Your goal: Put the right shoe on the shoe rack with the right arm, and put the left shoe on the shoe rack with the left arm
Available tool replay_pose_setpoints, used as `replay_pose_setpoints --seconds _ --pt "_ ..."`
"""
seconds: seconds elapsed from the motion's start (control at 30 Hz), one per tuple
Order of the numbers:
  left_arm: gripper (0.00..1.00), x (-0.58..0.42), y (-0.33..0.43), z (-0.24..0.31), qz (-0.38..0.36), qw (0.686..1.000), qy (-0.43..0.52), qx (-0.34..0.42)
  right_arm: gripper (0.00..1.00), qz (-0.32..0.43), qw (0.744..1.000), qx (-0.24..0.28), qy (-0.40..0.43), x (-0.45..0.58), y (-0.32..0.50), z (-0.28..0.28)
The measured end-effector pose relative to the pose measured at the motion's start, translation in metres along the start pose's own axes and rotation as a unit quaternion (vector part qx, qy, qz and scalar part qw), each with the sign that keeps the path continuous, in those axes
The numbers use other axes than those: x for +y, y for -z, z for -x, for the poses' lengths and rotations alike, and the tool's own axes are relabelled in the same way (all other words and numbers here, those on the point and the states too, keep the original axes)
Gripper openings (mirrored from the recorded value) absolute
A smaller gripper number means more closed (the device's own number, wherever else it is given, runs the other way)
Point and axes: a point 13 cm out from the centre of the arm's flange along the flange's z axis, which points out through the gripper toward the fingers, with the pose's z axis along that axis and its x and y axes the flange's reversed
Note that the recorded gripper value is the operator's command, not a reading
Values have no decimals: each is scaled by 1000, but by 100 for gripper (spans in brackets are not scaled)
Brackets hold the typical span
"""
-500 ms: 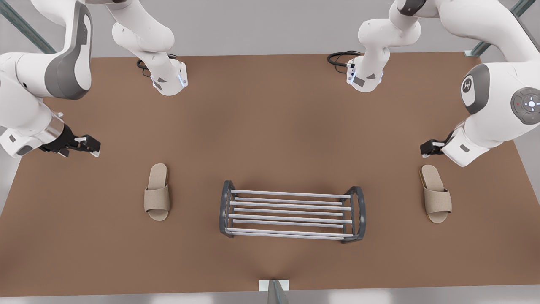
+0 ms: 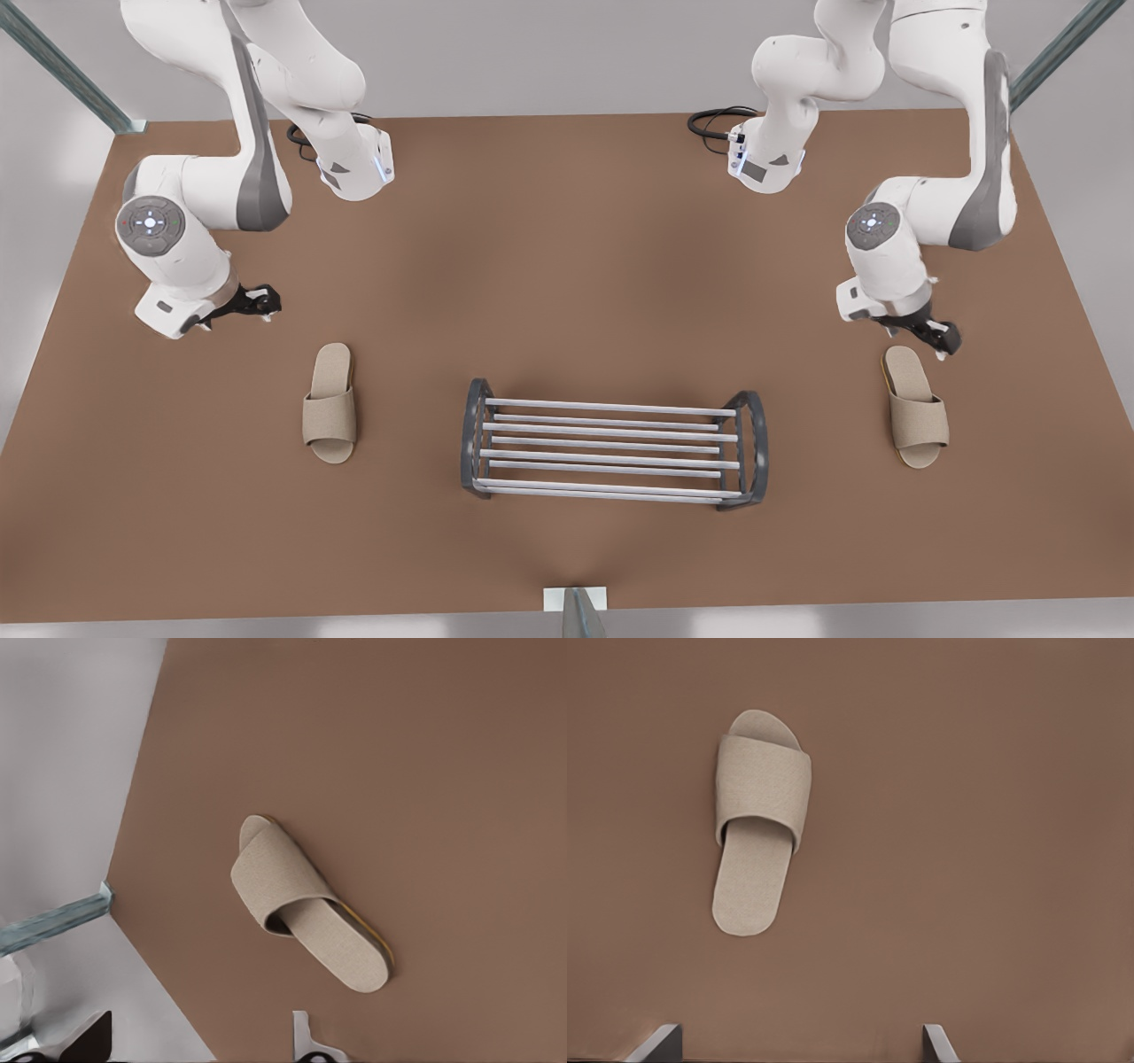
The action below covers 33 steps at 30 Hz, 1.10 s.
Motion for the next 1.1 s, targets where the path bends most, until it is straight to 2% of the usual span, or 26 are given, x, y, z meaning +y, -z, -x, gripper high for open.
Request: replay_pose_setpoints --seconds 0.03,0.1,0.13,0.2,0.3,0.37,0.47,0.63,0.73,0.8,0.93,1.1 --pt "100 12 -5 11 67 995 -73 -15 100 -16 999 7 38 18 -23 -3" --pt "100 20 -20 26 178 959 -218 -35 100 -65 990 -6 123 44 -49 7" --pt "100 19 -33 22 211 938 -270 -40 100 -95 980 -16 172 56 -59 16" --pt "100 5 -78 -10 225 917 -327 -43 100 -169 943 -47 284 76 -67 40" --pt "100 -18 -116 -42 209 918 -330 -66 100 -238 874 -97 413 112 -69 74" --pt "100 -41 -127 -40 190 928 -306 -93 100 -296 825 -103 470 88 -82 85" --pt "100 -58 -130 -36 169 946 -247 -126 100 -345 782 -81 512 20 -126 66" --pt "100 -77 -140 -42 161 958 -185 -148 100 -369 695 -106 609 63 -163 54" --pt "100 -96 -150 -49 172 958 -169 -157 100 -364 673 -121 633 82 -181 48" --pt "100 -108 -164 -52 173 965 -117 -157 100 -358 664 -131 643 93 -195 48" --pt "100 -106 -171 -56 187 968 -7 -165 100 -342 663 -151 649 114 -218 47" --pt "100 -102 -191 -60 200 960 94 -171 100 -356 670 -175 627 103 -210 66"
